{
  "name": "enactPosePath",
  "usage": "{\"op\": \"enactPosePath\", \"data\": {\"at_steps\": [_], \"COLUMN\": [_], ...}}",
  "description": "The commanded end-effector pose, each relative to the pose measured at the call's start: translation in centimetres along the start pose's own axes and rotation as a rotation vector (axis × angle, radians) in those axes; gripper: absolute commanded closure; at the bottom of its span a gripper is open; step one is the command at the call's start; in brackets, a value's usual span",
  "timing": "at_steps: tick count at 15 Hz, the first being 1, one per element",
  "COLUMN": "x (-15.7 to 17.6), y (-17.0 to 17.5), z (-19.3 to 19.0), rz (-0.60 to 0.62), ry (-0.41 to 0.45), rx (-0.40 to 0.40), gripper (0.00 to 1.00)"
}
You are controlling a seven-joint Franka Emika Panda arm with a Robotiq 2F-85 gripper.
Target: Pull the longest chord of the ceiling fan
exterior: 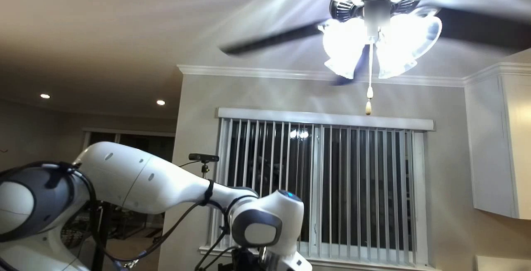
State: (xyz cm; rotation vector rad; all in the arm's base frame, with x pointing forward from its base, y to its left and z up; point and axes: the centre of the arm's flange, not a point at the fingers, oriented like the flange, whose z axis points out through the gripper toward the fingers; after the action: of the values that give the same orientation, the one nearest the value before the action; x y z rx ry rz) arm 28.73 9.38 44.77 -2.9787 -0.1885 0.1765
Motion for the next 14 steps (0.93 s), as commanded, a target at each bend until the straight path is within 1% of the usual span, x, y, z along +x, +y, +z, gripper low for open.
{"op": "enactPosePath", "data": {"at_steps": [1,4,6,8,11,14], "x": [1.4,1.4,1.7,2.0,3.7,5.7], "y": [-7.7,-13.8,-17.0,-19.5,-21.5,-21.3], "z": [-6.7,-13.1,-17.6,-22.3,-29.3,-34.1], "rz": [-0.157,-0.304,-0.379,-0.429,-0.480,-0.515], "ry": [0.112,0.242,0.363,0.495,0.704,0.910], "rx": [-0.096,-0.186,-0.231,-0.258,-0.273,-0.269], "gripper": [0.00,0.00,0.00,0.00,0.00,0.00]}}
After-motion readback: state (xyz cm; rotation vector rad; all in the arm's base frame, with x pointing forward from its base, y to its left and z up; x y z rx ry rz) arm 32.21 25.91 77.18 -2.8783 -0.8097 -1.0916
